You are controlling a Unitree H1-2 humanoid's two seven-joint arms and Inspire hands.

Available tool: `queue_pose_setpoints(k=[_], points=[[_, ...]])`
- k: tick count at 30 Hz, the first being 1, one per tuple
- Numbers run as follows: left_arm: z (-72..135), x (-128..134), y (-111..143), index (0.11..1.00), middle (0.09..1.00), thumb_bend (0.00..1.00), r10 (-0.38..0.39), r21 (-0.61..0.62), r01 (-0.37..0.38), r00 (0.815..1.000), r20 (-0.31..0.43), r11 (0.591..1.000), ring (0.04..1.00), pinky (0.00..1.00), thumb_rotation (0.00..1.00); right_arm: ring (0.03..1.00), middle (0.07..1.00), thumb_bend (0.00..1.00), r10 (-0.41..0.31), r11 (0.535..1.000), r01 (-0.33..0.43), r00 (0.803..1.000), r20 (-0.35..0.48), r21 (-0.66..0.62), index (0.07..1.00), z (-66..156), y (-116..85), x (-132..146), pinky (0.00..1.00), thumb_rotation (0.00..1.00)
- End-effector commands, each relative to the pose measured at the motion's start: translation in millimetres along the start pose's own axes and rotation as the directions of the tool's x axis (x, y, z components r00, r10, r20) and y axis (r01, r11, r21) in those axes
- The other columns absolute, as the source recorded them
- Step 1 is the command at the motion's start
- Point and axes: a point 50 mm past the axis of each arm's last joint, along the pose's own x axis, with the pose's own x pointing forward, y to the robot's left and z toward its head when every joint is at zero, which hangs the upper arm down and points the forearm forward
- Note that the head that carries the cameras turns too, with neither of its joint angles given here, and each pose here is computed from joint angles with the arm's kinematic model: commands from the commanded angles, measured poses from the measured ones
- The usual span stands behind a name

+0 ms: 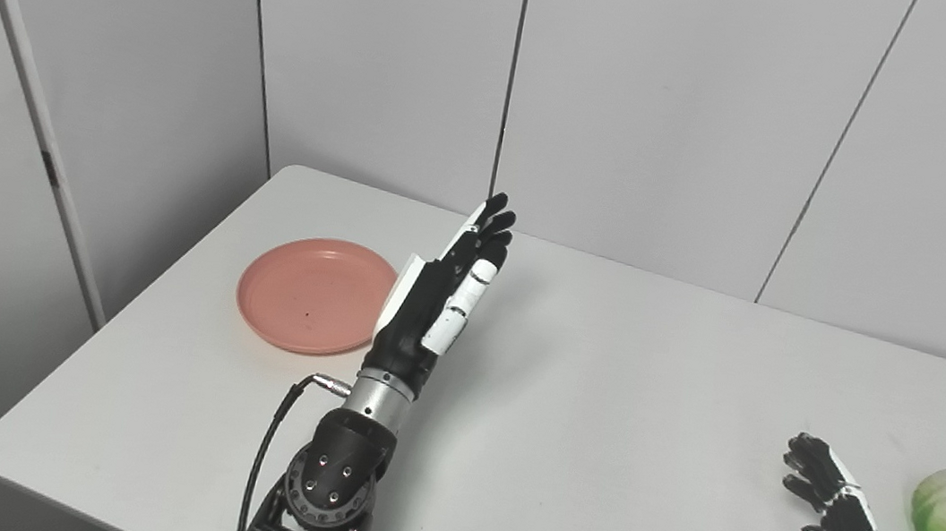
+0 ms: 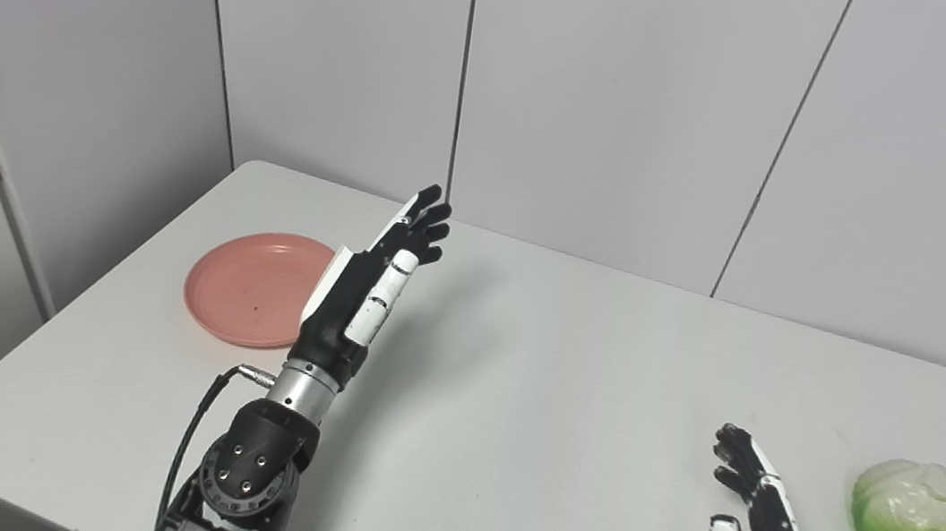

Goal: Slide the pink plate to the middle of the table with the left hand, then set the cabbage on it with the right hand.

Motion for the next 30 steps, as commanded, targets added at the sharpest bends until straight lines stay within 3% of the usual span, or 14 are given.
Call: queue_pose_setpoints(k=[1,12,30], points=[[28.4,23.1,7.8,0.945,0.943,0.49,0.05,-0.005,-0.05,0.988,0.148,0.999,0.929,0.91,1.0,0.83,0.837,0.3,0.01,0.998,-0.018,0.991,-0.136,-0.054,0.833,-35.2,-14.4,-6.8,0.79,1.0],[23.1,38.6,51.7,0.936,0.94,0.49,0.21,0.001,-0.213,0.964,0.163,0.977,0.933,0.92,1.0,0.821,0.831,0.3,0.003,0.999,-0.008,0.991,-0.13,-0.041,0.827,-32.5,-15.0,-7.1,0.78,1.0],[17.7,55.6,127.2,0.921,0.918,0.47,0.332,0.046,-0.345,0.926,0.179,0.937,0.903,0.87,1.0,0.821,0.826,0.29,-0.011,0.999,0.006,0.991,-0.132,-0.039,0.823,-30.8,-18.9,-8.9,0.79,1.0]])
